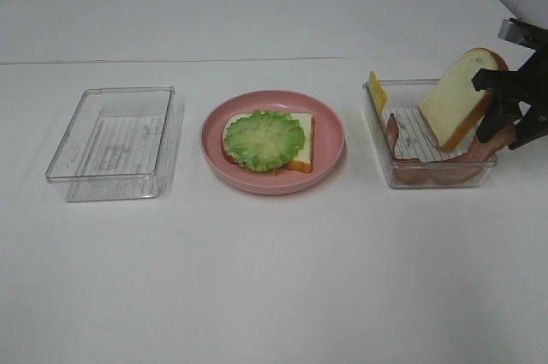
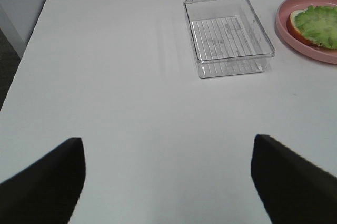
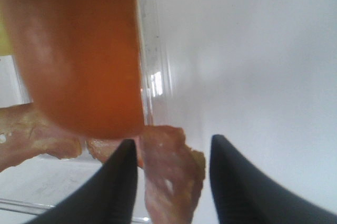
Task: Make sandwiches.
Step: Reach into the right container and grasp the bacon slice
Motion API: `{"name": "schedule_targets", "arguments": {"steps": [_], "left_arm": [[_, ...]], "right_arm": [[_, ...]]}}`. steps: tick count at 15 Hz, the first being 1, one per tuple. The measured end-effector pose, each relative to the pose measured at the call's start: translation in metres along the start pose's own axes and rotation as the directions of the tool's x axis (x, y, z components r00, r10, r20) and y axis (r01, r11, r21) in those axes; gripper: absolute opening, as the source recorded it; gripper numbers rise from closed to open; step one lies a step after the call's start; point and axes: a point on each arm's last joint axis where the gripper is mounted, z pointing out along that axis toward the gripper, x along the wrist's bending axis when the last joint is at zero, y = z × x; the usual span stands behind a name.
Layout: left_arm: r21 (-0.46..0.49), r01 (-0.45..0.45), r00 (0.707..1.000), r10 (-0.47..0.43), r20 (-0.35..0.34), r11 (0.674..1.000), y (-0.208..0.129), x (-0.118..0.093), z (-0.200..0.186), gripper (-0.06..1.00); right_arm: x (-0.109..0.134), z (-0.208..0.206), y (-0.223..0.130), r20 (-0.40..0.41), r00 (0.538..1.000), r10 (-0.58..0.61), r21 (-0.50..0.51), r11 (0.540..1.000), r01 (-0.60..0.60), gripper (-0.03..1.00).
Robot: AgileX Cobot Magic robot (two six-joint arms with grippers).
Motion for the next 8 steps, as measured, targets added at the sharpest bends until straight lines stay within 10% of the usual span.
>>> {"name": "schedule_targets", "arguments": {"steps": [4,8], "left_arm": [[0.000,0.000,1.000,0.000,0.000,1.000,0.0000,0.0000,0.0000,0.79],[0.000,0.000,1.000,0.000,0.000,1.000,0.0000,0.0000,0.0000,0.79]], "right_arm": [[0.0025,-0.0001,0.0004,-0.027,0.999,0.022,-0.003,1.000,-0.022,0.02],[0.0035,-0.0044,0.0006,-0.026,0.999,0.023,-0.012,1.000,-0.024,0.02]]}}
